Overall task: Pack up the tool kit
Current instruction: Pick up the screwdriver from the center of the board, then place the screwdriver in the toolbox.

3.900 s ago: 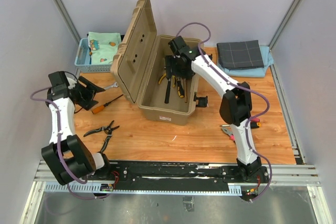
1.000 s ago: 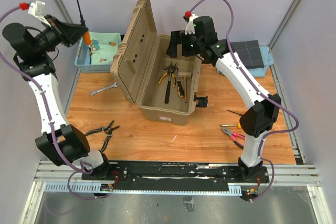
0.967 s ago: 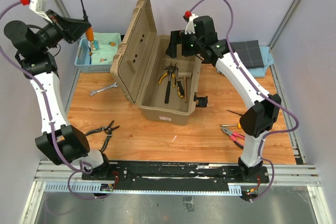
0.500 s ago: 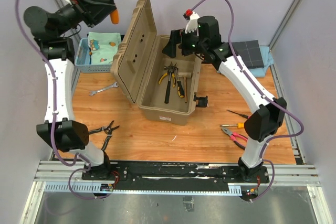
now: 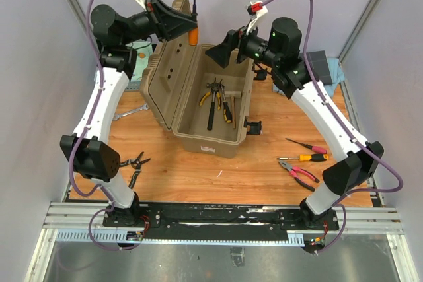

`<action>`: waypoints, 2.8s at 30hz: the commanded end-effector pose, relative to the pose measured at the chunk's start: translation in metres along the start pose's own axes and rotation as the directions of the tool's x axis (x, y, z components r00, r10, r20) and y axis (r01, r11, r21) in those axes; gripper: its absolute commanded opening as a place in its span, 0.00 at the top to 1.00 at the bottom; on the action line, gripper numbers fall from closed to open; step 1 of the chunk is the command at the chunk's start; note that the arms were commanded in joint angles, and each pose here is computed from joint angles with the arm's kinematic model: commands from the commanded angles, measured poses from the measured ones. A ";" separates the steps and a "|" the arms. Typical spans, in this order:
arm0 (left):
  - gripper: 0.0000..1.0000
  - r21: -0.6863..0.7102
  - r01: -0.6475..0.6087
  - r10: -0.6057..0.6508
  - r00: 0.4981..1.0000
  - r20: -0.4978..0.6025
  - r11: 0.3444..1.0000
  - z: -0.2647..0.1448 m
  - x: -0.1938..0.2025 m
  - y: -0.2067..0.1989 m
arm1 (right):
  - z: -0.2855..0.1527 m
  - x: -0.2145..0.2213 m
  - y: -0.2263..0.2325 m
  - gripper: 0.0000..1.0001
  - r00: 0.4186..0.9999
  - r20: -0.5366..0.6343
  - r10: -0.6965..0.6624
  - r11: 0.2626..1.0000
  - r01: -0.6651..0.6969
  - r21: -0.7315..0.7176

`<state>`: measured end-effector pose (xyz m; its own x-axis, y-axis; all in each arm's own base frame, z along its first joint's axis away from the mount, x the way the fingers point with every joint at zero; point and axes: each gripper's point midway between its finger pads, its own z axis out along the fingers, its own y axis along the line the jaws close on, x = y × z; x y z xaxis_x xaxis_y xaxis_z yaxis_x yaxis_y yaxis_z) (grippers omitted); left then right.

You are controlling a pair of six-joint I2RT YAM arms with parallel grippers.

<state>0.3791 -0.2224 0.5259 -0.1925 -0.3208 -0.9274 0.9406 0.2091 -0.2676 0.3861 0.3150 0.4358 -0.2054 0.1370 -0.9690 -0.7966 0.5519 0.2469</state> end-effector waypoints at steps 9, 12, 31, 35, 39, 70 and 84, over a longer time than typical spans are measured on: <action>1.00 0.078 0.030 -0.028 0.999 -0.022 0.997 0.038 0.036 -0.016 | -0.011 -0.024 0.019 0.05 0.994 0.106 -0.035 0.993 0.046 -0.106; 1.00 0.081 0.033 -0.031 0.999 -0.028 0.996 0.040 0.041 -0.015 | -0.011 -0.024 0.023 0.06 0.993 0.115 -0.020 0.991 0.035 -0.127; 1.00 0.092 0.043 -0.037 0.997 -0.065 0.995 0.047 0.059 -0.018 | 0.005 -0.022 0.019 0.30 0.992 0.119 0.040 0.988 -0.022 -0.152; 1.00 0.102 0.039 -0.032 0.997 -0.068 0.994 0.048 0.059 -0.022 | 0.008 -0.018 0.017 0.41 0.993 0.108 0.052 0.988 -0.035 -0.153; 1.00 0.109 0.032 -0.024 0.997 -0.067 0.994 0.048 0.057 -0.025 | 0.010 -0.017 0.014 0.66 0.993 0.103 0.059 0.988 -0.043 -0.147; 0.22 -0.757 -0.071 0.295 0.941 0.164 0.650 -0.142 -0.117 0.095 | -0.015 0.192 -0.086 0.99 0.757 -0.384 0.529 0.778 -0.251 0.575; 0.21 -0.932 0.265 -0.072 0.964 0.255 0.246 -0.288 -0.014 0.153 | 0.008 0.288 -0.076 0.97 0.571 -0.540 0.619 0.728 -0.157 0.668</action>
<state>0.4532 0.0506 0.4756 -0.0686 -0.4608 -0.8849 0.0892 0.8806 -0.4655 0.3983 0.3225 0.1411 -0.9086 -0.0310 -0.4165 -0.2020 0.9054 0.3734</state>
